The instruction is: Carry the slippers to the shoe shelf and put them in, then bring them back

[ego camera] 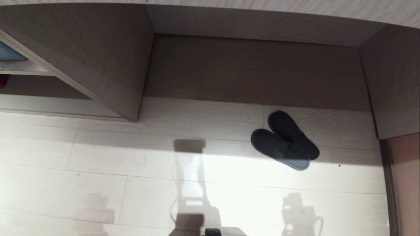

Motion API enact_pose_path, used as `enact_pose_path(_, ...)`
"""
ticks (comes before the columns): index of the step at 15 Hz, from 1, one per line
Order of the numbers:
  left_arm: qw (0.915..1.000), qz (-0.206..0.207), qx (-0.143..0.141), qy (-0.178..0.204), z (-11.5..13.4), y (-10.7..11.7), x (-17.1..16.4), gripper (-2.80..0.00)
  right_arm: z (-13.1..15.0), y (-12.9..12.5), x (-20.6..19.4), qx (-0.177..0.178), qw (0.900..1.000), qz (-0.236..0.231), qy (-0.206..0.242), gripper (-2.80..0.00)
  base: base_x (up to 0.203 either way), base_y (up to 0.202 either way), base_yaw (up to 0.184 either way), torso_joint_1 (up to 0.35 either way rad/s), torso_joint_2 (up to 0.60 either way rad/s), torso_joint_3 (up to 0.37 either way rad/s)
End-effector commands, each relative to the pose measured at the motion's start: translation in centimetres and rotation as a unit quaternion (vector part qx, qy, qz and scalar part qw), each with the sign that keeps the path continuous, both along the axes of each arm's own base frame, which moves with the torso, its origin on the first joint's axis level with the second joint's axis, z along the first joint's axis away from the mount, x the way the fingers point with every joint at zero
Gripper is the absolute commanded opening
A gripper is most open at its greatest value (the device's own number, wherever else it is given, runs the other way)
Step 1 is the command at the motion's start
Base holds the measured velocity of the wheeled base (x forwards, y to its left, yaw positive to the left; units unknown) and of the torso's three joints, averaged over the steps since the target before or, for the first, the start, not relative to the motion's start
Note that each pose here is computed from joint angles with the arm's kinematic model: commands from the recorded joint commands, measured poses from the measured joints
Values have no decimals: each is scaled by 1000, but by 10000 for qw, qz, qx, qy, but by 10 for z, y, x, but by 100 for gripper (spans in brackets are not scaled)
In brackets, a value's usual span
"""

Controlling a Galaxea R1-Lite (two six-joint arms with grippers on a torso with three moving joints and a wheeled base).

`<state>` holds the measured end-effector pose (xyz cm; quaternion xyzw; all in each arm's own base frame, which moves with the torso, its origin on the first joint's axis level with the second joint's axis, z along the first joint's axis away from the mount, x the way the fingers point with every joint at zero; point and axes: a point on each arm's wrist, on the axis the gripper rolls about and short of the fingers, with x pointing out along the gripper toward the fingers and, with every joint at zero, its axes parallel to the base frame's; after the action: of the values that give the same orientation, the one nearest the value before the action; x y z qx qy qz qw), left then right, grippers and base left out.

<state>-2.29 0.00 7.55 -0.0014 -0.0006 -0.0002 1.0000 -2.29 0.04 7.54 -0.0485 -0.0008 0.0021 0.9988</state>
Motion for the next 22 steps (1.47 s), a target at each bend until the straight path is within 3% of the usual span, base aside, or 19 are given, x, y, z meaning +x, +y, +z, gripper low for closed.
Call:
enact_pose_path(1, 10000, 1, -2, 4, 0, 0, 0, -280, 0, 0, 0, -6, 10000, 2, 7, -280, 0, 0, 0, -4, -2, 203)
enact_pose_path(22, 10000, -4, -2, 6, 0, 0, 0, -280, 0, 0, 0, 2, 10000, 2, 7, -280, 0, 0, 0, 2, 3, 203)
